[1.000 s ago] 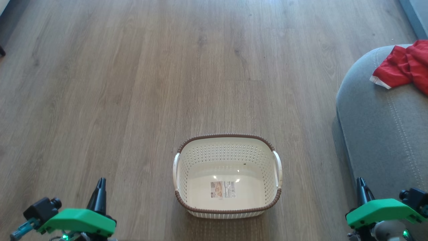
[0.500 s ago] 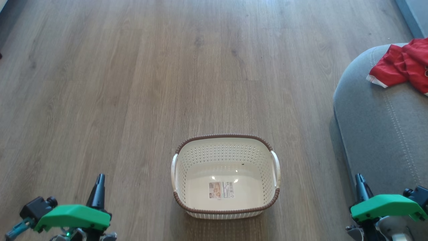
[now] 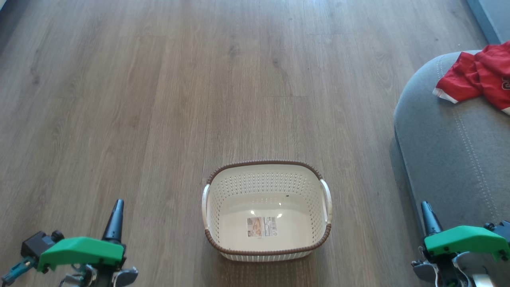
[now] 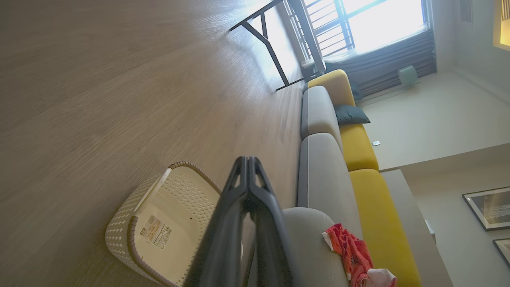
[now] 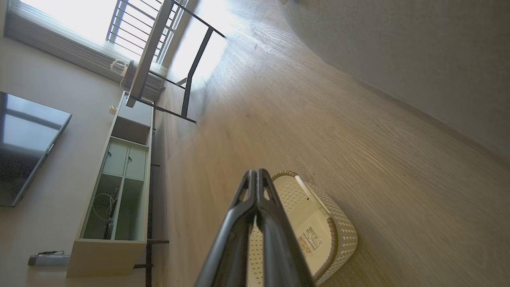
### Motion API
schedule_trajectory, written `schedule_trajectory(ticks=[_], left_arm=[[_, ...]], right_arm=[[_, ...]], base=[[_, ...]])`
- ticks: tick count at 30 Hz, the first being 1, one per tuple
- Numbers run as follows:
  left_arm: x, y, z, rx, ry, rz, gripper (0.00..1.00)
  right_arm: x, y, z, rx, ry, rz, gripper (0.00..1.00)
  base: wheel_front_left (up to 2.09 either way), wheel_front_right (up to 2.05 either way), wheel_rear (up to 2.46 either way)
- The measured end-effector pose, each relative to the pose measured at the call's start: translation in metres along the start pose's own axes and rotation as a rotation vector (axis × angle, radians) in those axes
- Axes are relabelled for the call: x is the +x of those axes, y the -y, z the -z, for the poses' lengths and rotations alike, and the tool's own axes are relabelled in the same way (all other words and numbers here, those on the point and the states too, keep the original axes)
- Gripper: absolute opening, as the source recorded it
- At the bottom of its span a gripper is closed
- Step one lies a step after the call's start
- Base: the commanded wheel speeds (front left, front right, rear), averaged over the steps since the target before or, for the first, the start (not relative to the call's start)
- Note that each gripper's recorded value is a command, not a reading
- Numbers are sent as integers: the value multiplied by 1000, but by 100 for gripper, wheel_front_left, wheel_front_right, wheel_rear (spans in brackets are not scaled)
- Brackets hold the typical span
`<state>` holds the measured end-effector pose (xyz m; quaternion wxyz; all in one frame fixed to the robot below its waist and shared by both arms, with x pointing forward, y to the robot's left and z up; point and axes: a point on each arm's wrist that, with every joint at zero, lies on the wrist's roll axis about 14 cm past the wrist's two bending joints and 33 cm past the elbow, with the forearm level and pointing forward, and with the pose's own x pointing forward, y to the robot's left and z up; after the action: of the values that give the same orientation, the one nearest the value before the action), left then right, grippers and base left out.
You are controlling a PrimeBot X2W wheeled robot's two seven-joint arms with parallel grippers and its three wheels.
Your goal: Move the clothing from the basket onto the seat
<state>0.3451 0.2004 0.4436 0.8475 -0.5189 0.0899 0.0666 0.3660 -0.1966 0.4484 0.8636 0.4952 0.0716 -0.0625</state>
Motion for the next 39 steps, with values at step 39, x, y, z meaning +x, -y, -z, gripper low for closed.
schedule_trajectory(ticks=[39], left_arm=[[18,33,-4,-411,-16,109,0]], right_arm=[[0,-13,-16,476,7,-62,0]], base=[[0,0,0]])
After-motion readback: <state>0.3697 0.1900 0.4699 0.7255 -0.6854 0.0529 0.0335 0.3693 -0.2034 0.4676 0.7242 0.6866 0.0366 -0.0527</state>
